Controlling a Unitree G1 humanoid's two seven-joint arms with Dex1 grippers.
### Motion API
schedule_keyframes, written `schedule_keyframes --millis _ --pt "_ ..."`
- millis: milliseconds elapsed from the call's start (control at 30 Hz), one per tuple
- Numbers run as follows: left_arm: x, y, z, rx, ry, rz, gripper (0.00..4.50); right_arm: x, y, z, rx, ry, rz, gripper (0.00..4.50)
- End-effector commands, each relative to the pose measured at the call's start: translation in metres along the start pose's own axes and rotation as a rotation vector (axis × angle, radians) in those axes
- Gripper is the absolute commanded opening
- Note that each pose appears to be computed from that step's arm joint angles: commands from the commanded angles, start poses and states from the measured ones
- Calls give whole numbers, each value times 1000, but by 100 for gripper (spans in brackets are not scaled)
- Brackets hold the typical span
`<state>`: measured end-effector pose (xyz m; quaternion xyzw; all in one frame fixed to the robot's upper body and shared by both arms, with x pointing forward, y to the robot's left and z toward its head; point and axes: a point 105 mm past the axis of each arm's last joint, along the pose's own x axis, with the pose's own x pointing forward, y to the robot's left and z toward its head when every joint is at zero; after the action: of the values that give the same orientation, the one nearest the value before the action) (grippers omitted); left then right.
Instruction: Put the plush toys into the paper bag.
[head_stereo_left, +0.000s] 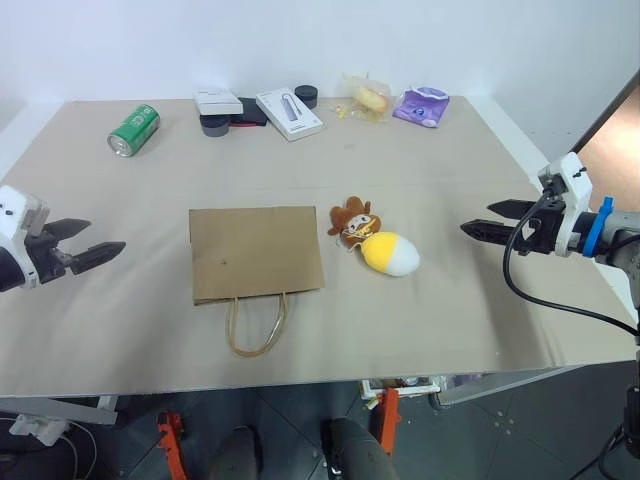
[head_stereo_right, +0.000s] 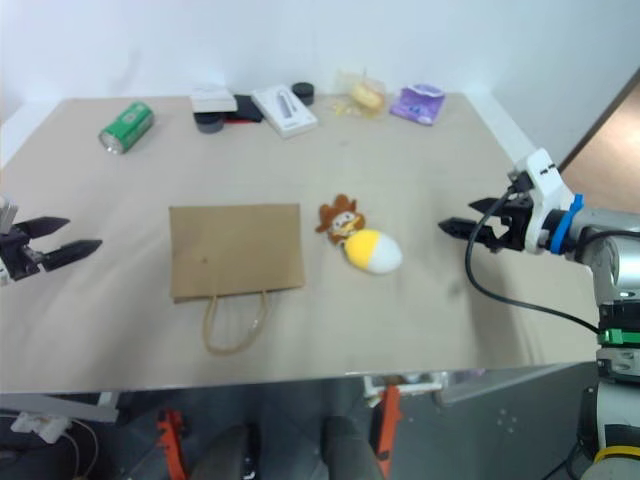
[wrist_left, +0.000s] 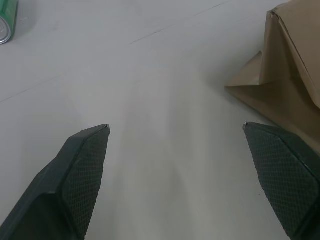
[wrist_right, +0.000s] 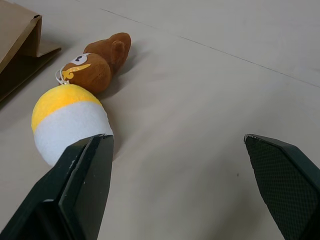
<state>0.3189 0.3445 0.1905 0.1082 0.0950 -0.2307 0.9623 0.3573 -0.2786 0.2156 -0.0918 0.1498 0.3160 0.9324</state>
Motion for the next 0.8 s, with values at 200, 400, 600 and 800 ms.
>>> schedule_keyframes --millis 200,400,600,800 --pt "-2 -4 11 10 -10 -7 440 -4 5 9 -5 -84 -8 450" --pt "-4 -2 13 37 -1 2 440 -3 8 11 -5 -97 2 450" --pt "-2 -6 15 43 -8 -8 440 -4 9 10 -3 -99 13 450" --pt "2 -4 15 96 -26 17 440 -6 9 7 3 -102 17 450"
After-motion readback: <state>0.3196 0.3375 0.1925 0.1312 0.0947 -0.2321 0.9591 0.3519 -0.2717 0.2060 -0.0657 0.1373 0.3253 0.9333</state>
